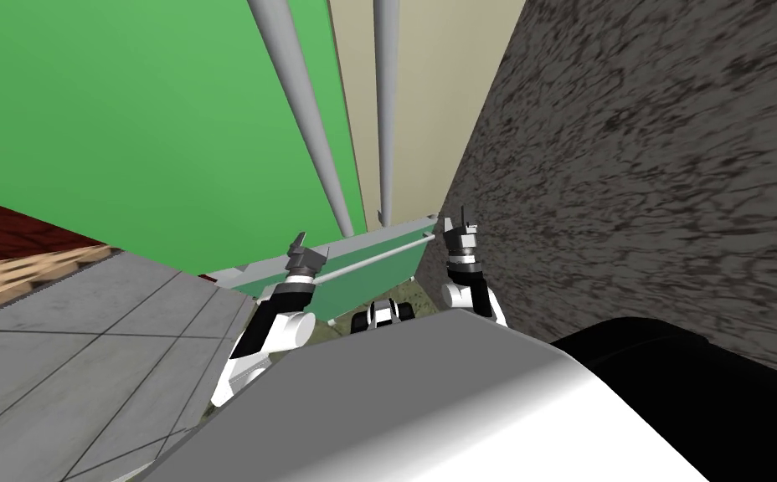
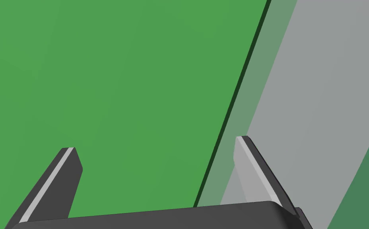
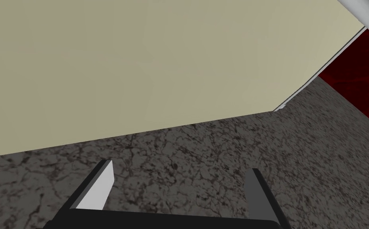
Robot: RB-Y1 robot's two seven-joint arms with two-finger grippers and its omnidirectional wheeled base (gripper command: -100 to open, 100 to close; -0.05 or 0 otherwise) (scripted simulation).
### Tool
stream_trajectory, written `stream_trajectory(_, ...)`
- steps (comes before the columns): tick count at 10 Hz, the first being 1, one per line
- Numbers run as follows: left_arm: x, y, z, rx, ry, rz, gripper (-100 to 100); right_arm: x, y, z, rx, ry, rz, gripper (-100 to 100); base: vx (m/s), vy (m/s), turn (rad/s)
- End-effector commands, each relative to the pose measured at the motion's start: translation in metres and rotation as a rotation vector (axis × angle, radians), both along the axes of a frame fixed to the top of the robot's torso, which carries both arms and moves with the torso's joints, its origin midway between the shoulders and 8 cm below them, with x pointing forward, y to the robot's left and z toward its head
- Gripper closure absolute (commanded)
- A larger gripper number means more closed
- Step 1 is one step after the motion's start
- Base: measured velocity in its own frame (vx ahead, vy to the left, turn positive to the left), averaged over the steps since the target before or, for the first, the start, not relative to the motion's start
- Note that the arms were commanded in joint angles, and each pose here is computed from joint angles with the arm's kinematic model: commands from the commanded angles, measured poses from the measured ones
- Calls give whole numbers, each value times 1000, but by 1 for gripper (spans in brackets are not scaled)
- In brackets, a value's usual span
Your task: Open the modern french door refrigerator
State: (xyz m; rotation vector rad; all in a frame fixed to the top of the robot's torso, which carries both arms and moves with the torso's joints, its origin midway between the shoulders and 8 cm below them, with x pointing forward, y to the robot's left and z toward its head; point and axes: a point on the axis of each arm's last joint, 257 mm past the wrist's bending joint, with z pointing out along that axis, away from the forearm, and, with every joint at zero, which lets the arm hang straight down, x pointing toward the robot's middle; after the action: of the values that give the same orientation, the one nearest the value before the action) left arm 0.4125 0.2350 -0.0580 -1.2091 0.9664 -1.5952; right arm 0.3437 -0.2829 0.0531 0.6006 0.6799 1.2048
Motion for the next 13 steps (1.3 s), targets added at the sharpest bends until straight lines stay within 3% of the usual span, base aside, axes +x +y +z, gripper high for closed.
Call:
stream_trajectory(1,3,-4,-12,-36,55,-19,-100,0,0,0,0,0,0,0,35,-63,42)
stream_trajectory(6,7,-15,-35,-126,172,-66,-100,0,0,0,0,0,0,0,17,-55,92)
stream_trajectory(7,7,-15,-36,-126,174,-66,-100,0,0,0,0,0,0,0,16,-56,57)
stream_trajectory(10,7,-27,-47,-197,249,-103,-100,0,0,0,0,0,0,0,21,-69,114)
stream_trajectory(13,4,-40,-48,-272,297,-141,-100,0,0,0,0,0,0,0,22,-85,104)
